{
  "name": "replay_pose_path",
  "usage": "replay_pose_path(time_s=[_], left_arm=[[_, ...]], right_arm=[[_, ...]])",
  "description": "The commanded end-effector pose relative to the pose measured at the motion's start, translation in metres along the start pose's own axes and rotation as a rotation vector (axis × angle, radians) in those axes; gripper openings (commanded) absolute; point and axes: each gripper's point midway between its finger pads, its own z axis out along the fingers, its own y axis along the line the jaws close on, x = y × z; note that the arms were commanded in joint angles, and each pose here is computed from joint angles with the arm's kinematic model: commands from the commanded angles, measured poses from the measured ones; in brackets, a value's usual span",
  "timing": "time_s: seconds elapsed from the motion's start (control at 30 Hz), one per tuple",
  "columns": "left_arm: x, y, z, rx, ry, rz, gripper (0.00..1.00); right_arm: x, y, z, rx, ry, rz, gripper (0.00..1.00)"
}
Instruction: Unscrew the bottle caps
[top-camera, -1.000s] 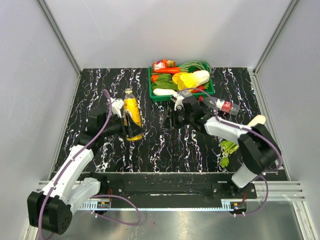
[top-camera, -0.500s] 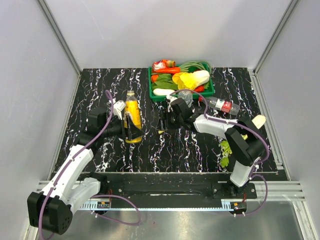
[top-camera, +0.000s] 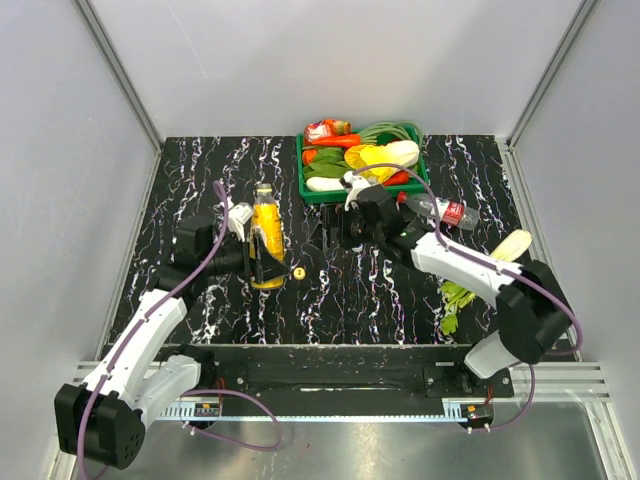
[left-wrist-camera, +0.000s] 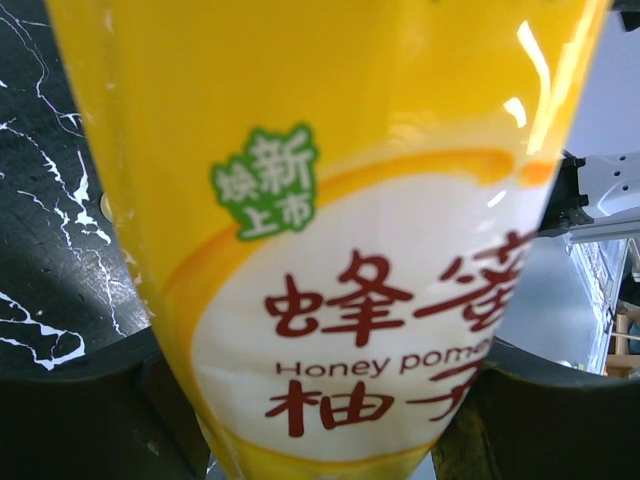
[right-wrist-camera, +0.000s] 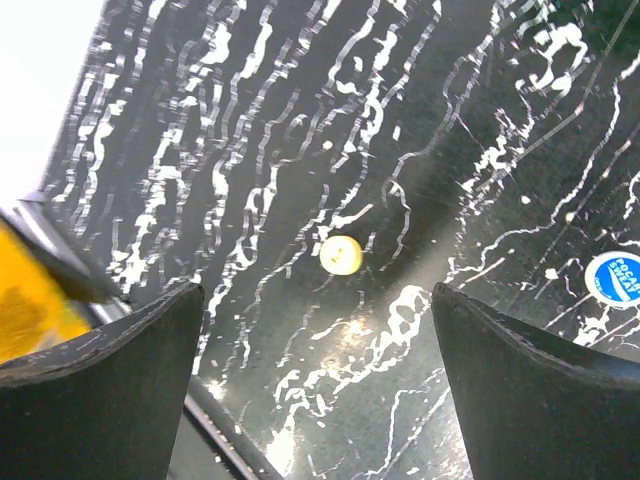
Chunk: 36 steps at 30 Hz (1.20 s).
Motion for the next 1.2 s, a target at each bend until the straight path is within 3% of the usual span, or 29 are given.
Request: replay_pose_path(time_s=[0.0, 0.4, 0.77, 0.87, 0.97, 1.17], left_arm=[[-0.013, -0.011, -0.004, 0.036, -0.026, 0.067, 0.0], [0.013, -0.032, 0.009, 0.096, 0.103, 0.122, 0.0], [0.034, -0.066, 0.013, 0.222, 0.179, 0.197, 0.0], [0.035, -0.071, 0.013, 0.236, 0.182, 0.211, 0.0], [0.035, -0.073, 0.012, 0.246, 0.18, 0.217, 0.0], [0.034, -0.077, 0.012, 0.268, 0.179, 0.221, 0.0]], right_arm=[[-0.029, 0.037, -0.033, -0.106, -0.076, -0.034, 1.0], [-0.079, 0.102, -0.086, -0.321, -0.158, 0.001, 1.0], [-0.097, 0.128, -0.095, -0.532, -0.169, 0.121, 0.98], [-0.095, 0.133, -0.094, -0.582, -0.152, 0.138, 0.91], [-0.092, 0.137, -0.093, -0.618, -0.136, 0.149, 0.72], [-0.085, 0.141, -0.091, -0.655, -0.091, 0.147, 0.52]])
